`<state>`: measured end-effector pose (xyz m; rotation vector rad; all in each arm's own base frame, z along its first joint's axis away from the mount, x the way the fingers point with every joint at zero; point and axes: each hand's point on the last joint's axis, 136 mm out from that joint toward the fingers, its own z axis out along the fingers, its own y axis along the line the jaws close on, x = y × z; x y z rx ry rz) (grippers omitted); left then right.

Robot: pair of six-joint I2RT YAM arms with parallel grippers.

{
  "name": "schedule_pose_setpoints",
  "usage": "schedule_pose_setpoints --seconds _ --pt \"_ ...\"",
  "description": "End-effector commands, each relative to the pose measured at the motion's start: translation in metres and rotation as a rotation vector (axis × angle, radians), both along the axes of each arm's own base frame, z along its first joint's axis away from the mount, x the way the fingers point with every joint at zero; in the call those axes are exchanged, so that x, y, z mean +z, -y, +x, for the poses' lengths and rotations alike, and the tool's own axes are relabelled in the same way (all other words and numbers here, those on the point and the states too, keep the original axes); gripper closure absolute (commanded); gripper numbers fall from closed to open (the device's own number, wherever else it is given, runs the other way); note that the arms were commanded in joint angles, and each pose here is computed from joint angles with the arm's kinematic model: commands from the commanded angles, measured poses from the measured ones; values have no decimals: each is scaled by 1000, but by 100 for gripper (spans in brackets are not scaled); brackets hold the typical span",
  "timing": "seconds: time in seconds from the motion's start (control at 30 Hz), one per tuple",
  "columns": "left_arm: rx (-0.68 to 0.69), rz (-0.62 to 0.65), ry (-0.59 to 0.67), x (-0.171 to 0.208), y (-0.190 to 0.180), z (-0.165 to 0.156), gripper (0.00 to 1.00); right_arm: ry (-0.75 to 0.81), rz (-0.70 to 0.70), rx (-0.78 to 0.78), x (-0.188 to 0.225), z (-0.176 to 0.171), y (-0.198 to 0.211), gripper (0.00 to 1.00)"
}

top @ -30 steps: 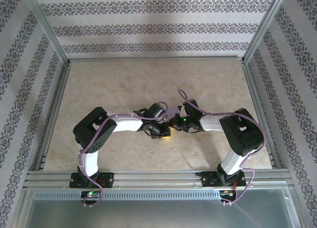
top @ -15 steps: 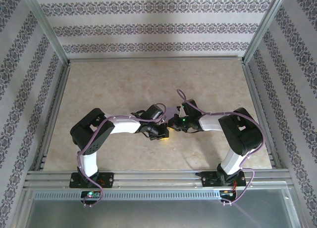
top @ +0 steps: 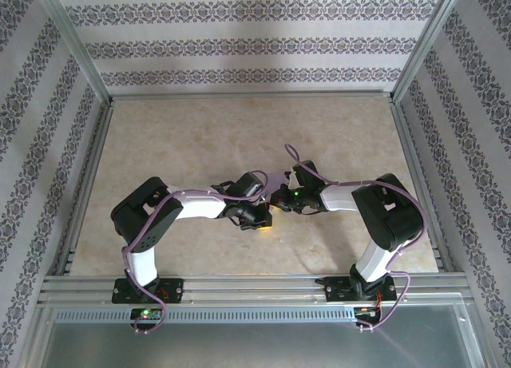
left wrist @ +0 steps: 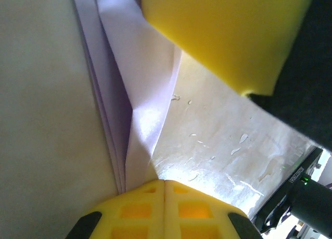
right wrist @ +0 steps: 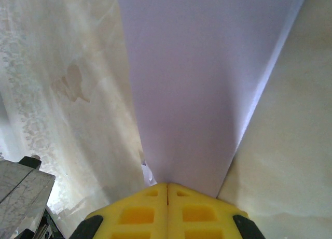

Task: Fold a paper plane with a square sheet of paper (fold left side to right side)
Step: Fold the wing for the fifth time at the center of the table.

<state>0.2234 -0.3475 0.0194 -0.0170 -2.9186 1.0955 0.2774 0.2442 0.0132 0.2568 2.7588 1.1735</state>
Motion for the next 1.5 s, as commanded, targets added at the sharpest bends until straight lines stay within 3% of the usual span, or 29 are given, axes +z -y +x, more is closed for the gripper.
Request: schedule_pose_setpoints --seconds 0.0,0.3,0.83,1.2,1.47 --pt "-5 66 -50 -6 -13 -19 100 -149 -178 -26 -48 -31 30 100" --pt "58 -26 122 51 -14 14 100 -132 -160 -25 -41 -28 27 100" --pt "53 -88 83 23 8 36 100 -141 -161 -37 -43 -27 27 100" --pt "45 -21 103 7 9 49 100 -141 -165 -37 -43 -27 27 100" --pt "44 22 44 -11 -3 31 100 -142 -171 -34 -45 -27 28 100"
